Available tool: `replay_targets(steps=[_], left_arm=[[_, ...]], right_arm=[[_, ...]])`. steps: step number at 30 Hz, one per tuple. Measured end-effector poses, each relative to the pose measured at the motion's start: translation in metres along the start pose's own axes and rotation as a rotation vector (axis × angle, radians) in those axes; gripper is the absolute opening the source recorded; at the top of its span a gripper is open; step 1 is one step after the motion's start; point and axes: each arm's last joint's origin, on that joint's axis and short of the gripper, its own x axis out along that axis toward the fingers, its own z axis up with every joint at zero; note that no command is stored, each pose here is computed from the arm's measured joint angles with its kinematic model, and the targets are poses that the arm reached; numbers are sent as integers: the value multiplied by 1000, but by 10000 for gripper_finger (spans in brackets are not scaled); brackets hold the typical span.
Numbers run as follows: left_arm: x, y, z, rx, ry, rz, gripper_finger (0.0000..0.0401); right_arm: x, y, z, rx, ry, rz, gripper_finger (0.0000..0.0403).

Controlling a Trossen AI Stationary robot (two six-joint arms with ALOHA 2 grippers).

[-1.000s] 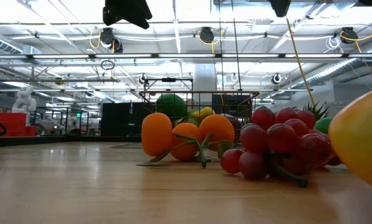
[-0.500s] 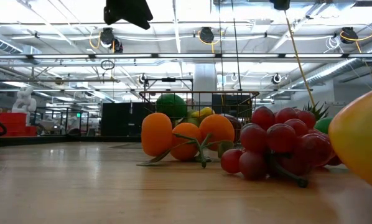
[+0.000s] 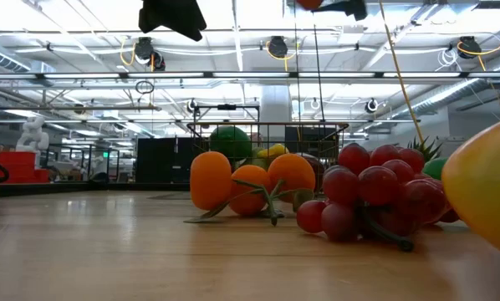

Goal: Build produce basket
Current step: Put the orange tangerine into the brown wire basket

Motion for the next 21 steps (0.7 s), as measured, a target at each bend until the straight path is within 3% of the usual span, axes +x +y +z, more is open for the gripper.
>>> replay_targets(steps=[5, 11, 21], left_arm=[[0, 0, 0, -3, 0, 0, 120], [0, 0, 0, -17, 0, 0, 120], [0, 0, 0, -41, 0, 0, 120]], right_arm=[[29, -12, -1, -20, 226, -100, 391], [55, -47, -9, -50, 421, -267, 391], [84, -93, -13, -175, 551, -460, 391]])
